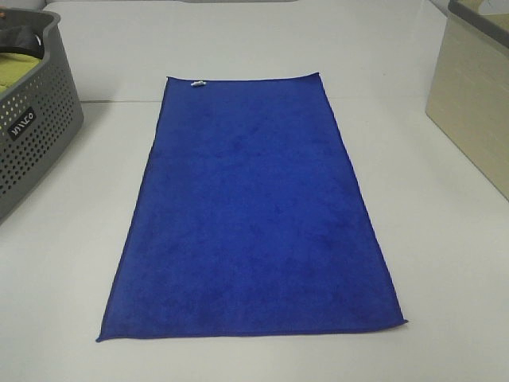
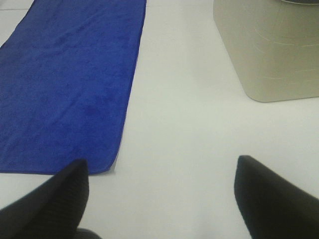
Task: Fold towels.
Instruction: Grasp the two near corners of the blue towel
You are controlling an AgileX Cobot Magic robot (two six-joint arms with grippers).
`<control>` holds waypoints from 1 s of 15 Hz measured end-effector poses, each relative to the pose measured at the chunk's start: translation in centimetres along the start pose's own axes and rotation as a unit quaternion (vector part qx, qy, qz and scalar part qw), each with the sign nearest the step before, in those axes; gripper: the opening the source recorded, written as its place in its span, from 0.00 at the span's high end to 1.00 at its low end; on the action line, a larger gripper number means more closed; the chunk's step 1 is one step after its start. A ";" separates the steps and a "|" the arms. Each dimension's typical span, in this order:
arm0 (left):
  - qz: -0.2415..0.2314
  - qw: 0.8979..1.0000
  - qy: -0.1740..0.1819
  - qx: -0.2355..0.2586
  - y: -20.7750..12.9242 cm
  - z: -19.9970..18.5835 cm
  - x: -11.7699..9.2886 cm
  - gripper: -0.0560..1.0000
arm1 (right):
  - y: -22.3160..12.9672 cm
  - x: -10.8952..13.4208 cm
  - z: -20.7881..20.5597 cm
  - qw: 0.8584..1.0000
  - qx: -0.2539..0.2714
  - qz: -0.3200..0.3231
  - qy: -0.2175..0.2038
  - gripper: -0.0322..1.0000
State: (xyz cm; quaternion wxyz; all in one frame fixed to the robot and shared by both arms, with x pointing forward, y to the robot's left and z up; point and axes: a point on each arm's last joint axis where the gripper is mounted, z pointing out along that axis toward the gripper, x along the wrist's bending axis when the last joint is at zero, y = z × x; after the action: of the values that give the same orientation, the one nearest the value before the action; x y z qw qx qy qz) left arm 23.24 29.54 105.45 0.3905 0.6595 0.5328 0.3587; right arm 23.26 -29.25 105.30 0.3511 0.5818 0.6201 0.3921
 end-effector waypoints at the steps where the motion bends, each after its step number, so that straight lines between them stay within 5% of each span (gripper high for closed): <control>1: 0.000 1.000 0.000 0.000 0.0 0.0 0.0 0.44 | 0.0 0.0 0.0 1.000 0.000 0.000 0.000 0.24; 15: 0.000 1.000 0.000 0.000 0.0 0.0 0.0 0.44 | 0.0 0.0 0.0 1.000 0.000 0.000 0.000 0.24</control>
State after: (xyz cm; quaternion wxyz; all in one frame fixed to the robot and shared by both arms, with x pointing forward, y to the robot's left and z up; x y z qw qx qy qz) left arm 23.24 29.54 105.45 0.3905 0.6595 0.5328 0.3587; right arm 23.26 -29.25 105.30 0.3511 0.5818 0.6201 0.3921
